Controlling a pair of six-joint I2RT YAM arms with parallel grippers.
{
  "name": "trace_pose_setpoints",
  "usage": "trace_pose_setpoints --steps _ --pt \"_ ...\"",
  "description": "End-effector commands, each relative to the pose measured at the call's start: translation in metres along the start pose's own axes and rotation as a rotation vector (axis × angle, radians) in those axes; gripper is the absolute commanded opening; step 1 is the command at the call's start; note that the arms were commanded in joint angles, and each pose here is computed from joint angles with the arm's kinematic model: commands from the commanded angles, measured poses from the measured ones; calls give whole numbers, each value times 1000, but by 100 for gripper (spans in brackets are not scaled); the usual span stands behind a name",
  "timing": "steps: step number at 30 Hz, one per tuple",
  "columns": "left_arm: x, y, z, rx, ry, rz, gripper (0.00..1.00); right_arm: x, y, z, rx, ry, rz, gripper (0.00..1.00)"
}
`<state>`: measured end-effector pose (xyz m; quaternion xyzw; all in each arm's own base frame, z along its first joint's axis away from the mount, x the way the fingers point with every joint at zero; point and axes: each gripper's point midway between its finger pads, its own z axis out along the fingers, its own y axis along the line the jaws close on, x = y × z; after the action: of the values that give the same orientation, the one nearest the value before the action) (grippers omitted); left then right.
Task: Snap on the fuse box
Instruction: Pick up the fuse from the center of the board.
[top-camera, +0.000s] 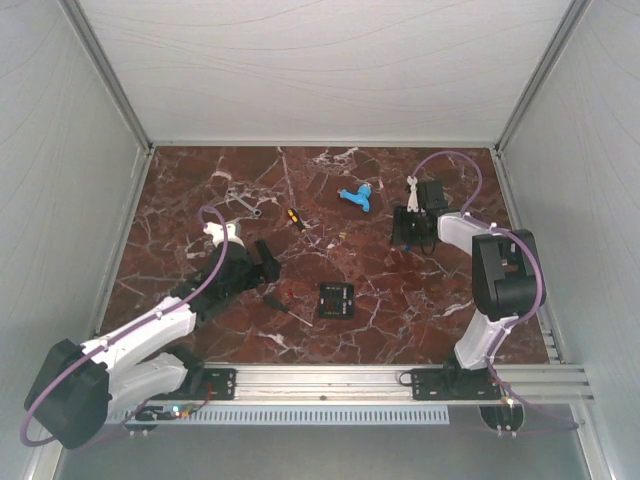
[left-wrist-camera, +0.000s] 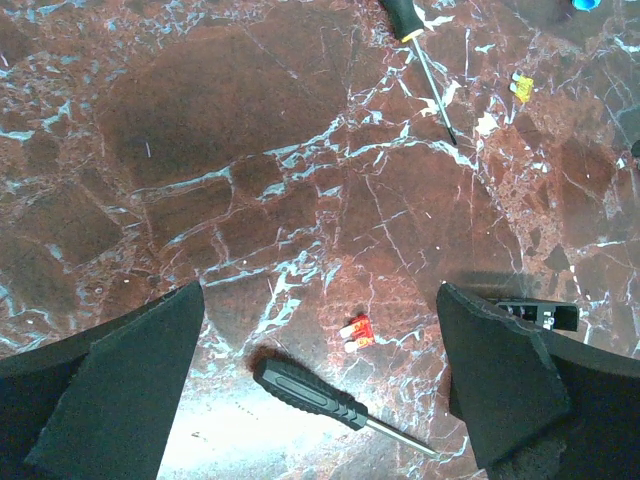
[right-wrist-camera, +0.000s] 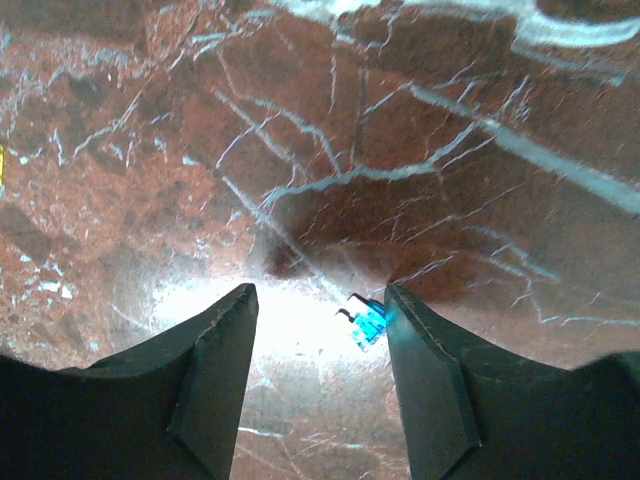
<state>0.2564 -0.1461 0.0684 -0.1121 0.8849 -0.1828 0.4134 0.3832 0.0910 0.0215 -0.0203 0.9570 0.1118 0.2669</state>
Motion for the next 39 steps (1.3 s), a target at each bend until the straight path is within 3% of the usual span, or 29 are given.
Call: trace_pose_setpoints --steps 1,20,39 --pt "-12 -11 0 39 -40 -18 100 27 7 -8 -5 67 4 51" --pt "-10 -9 2 28 -33 -20 100 42 3 -17 170 48 -53 44" --pt "-8 -8 3 22 -23 -19 100 61 -3 -10 331 38 86 32"
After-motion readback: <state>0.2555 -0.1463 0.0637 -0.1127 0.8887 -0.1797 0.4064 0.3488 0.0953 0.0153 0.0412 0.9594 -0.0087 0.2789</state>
